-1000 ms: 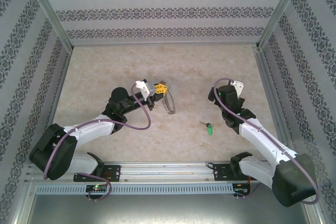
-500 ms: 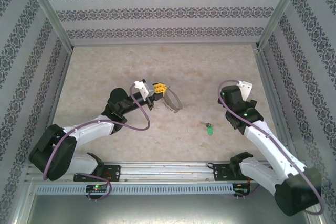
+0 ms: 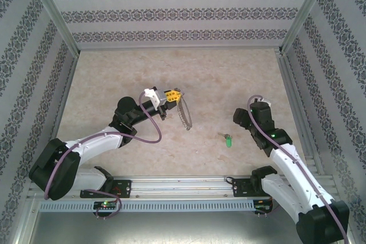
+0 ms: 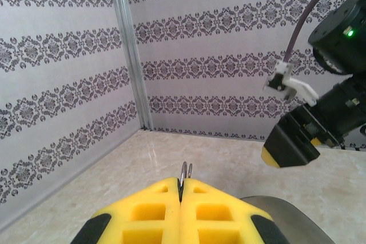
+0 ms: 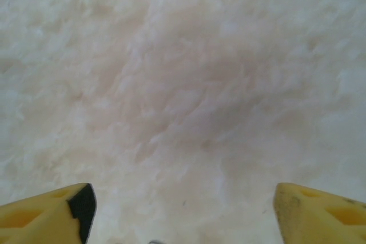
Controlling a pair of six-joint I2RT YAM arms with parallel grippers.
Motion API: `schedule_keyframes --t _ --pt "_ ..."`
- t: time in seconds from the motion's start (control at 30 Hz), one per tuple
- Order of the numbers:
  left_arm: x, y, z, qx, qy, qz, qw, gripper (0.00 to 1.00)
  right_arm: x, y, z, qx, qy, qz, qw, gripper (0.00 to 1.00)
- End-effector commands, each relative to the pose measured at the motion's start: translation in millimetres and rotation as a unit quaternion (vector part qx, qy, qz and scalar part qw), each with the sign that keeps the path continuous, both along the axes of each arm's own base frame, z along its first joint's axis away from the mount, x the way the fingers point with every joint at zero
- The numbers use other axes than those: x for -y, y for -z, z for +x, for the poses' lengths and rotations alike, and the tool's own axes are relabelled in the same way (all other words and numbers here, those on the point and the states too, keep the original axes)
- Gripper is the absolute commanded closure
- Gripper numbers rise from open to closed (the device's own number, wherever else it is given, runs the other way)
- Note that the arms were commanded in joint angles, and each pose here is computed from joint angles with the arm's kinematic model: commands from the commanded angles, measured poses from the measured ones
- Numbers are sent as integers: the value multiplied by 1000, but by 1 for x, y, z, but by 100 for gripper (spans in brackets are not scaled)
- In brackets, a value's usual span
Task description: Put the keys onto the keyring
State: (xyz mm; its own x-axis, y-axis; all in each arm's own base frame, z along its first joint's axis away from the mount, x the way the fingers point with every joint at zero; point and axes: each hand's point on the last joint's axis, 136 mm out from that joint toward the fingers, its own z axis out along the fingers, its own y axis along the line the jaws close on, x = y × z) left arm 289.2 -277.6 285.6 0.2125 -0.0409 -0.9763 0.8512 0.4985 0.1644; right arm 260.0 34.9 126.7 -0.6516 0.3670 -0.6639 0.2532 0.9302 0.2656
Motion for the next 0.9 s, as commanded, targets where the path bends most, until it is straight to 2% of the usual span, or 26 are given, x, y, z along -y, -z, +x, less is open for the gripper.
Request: schedule_keyframes --t 0.0,0.13,0.27,0.7,0.87 --pt "1 -21 -14 27 17 -24 999 100 -22 21 -3 -29 -14 76 997 30" --pt "1 -22 -14 25 18 -26 999 100 -34 53 -14 -93 0 124 988 48" --pt "1 -21 -14 22 19 -25 999 100 -42 74 -21 -136 9 149 979 61" --pt "4 -18 -15 18 30 -22 999 100 -41 101 -44 -177 37 143 973 71" --pt "6 -16 -15 15 35 -25 999 100 -37 102 -47 -173 46 142 973 71"
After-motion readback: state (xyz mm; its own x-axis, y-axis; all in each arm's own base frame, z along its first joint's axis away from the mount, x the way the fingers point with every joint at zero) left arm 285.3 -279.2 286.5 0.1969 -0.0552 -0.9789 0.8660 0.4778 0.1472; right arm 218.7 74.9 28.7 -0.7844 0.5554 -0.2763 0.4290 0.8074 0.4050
